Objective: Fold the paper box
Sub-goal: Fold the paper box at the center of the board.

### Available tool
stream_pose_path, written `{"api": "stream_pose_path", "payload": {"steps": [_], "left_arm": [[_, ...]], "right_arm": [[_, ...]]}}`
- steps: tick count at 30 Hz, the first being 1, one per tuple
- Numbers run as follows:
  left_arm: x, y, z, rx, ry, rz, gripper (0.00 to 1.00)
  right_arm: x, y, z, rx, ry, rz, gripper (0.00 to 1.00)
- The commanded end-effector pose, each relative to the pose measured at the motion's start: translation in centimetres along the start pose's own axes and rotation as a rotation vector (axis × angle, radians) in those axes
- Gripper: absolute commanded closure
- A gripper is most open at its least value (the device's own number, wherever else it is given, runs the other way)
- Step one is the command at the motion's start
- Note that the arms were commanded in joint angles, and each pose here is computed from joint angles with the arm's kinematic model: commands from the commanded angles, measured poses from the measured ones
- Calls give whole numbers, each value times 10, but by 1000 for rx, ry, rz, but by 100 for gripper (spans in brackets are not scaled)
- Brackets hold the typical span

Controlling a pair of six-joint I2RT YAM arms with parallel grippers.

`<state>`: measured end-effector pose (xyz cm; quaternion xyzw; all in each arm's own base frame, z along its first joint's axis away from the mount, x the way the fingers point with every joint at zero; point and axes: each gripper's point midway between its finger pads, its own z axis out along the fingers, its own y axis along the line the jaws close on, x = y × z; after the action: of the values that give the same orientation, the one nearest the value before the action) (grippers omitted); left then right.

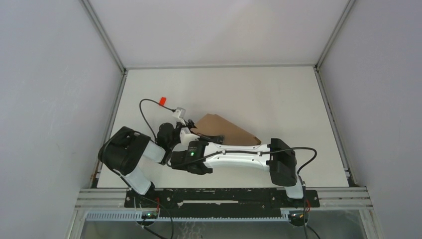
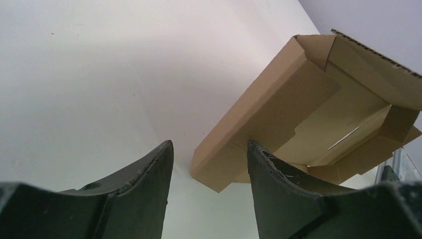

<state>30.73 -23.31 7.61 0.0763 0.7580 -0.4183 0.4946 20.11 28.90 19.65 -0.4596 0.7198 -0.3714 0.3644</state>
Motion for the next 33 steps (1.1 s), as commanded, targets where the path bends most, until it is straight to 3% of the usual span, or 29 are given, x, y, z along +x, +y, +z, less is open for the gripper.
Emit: {"api": "stream_pose_path", "payload": {"steps": [1, 33], "left_arm": [[-11, -17, 2, 79, -51, 13, 38], [-8, -36, 4, 133, -56, -4, 32]], "right_arm": [[-11, -5, -8, 22, -41, 71, 100], [-11, 8, -3, 14, -26, 99, 100]]}}
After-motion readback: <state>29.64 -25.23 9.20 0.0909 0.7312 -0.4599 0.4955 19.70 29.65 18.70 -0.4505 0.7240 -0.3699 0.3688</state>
